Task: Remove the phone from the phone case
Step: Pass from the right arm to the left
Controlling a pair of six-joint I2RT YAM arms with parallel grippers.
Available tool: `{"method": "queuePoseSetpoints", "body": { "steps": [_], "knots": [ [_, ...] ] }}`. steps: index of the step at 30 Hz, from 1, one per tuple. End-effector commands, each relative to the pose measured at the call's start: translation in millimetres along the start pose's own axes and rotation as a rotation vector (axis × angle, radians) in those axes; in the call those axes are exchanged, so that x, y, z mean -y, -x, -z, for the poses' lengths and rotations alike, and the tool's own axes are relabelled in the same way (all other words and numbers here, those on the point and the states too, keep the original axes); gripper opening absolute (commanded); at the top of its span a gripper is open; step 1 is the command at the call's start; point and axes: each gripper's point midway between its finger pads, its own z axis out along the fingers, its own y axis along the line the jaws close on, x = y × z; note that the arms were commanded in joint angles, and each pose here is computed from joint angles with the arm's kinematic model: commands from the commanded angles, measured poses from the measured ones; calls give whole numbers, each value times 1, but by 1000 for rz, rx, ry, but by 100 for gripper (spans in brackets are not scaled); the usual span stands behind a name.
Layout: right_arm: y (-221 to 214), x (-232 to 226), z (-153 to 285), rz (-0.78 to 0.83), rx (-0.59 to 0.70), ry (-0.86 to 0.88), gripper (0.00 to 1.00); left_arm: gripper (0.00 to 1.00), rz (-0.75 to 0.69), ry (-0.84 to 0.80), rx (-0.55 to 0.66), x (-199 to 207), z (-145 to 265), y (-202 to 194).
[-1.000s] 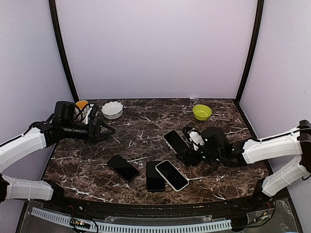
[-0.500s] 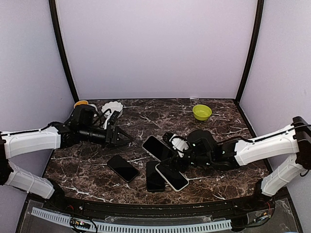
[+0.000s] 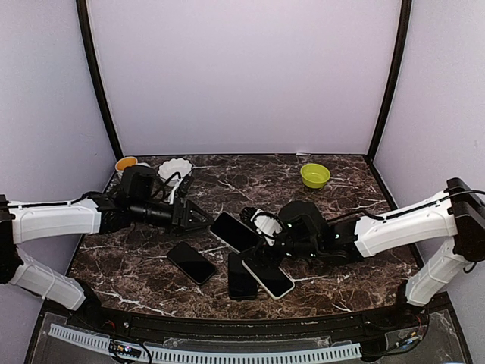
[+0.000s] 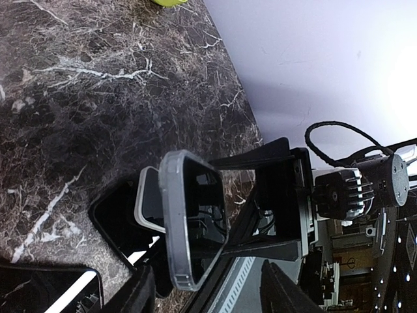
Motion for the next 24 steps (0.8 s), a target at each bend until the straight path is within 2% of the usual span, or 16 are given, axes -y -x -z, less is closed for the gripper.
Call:
{"method": "queuePoseSetpoints", "body": {
  "steps": [1, 4, 10, 14, 18, 21, 22, 23, 24],
  "knots": [
    [49, -5, 4, 21, 142, 5, 0, 56, -22, -49, 9, 12, -4, 4],
    [52, -6, 5, 23, 156, 11, 0, 50, -20, -51, 0, 13, -7, 2],
    [58, -7, 5, 22, 173, 13, 0, 45, -12, -51, -9, 13, -10, 0],
    [60, -10, 5, 22, 188, 31, 0, 37, -9, -80, -10, 18, -11, -1],
    [64, -14, 8, 46, 219, 42, 0, 25, 2, -82, -14, 18, -12, -2],
    [66, -13, 8, 44, 229, 38, 0, 3, 17, -69, -16, 14, -15, -2],
    [66, -13, 8, 42, 228, 34, 0, 0, 17, -65, -13, 15, -15, -1],
    [67, -11, 8, 35, 228, 26, 6, 0, 23, -49, -7, 12, -15, 0],
    [67, -8, 8, 25, 226, 7, 18, 0, 22, -34, 14, 11, -14, 3]
  ]
}}
